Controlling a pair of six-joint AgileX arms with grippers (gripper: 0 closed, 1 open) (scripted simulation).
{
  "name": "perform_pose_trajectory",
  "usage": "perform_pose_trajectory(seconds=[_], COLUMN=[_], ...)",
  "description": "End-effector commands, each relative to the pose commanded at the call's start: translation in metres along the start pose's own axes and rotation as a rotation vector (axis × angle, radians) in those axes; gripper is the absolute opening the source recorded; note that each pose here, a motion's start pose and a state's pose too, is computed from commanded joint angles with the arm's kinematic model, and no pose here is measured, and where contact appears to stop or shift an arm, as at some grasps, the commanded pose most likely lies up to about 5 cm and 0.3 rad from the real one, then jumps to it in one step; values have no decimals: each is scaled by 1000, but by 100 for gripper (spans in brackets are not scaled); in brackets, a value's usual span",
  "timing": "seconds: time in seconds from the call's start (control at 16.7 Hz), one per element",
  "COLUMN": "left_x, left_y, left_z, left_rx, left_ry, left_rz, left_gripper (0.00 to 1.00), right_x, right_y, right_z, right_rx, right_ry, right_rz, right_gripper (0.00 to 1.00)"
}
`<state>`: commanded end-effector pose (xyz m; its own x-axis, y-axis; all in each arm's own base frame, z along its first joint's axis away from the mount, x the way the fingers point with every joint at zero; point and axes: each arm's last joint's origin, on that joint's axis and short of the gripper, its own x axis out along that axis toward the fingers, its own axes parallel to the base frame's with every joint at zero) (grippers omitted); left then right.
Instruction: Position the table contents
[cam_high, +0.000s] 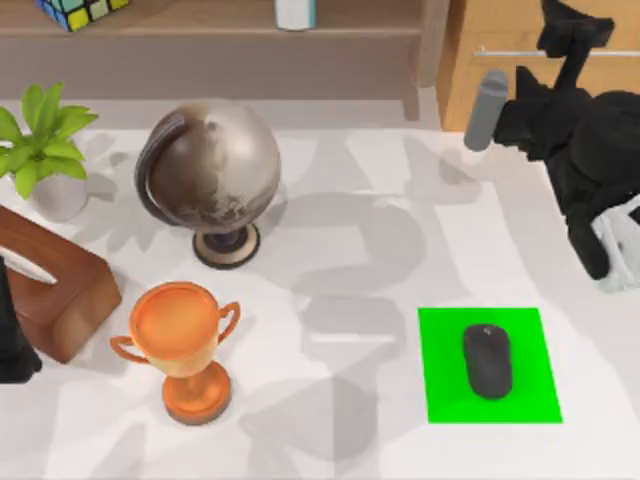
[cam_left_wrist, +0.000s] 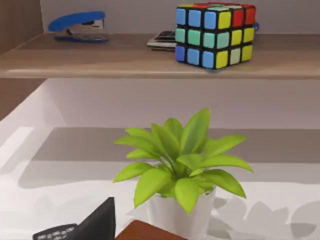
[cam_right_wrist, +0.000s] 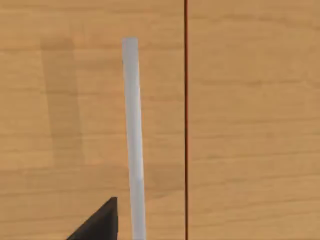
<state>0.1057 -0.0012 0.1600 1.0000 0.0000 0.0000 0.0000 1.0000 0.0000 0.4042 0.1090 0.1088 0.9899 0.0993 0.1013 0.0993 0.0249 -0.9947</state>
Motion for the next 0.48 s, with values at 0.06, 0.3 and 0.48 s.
perform_pose_trajectory(seconds=[0.06,0.3,0.48], left_x=[0,0,0], left_y=[0,0,0], left_z=[0,0,0], left_rx=[0,0,0], left_ry=[0,0,0], left_rz=[0,0,0], left_gripper=[100,100,100], right_x=[-3,-16,-21], right_y=[3,23,32], right_z=[-1,-25,-36], right_rx=[-1,-10,-13], right_ry=[2,73,105], right_rz=[14,119,164], right_gripper=[100,100,100])
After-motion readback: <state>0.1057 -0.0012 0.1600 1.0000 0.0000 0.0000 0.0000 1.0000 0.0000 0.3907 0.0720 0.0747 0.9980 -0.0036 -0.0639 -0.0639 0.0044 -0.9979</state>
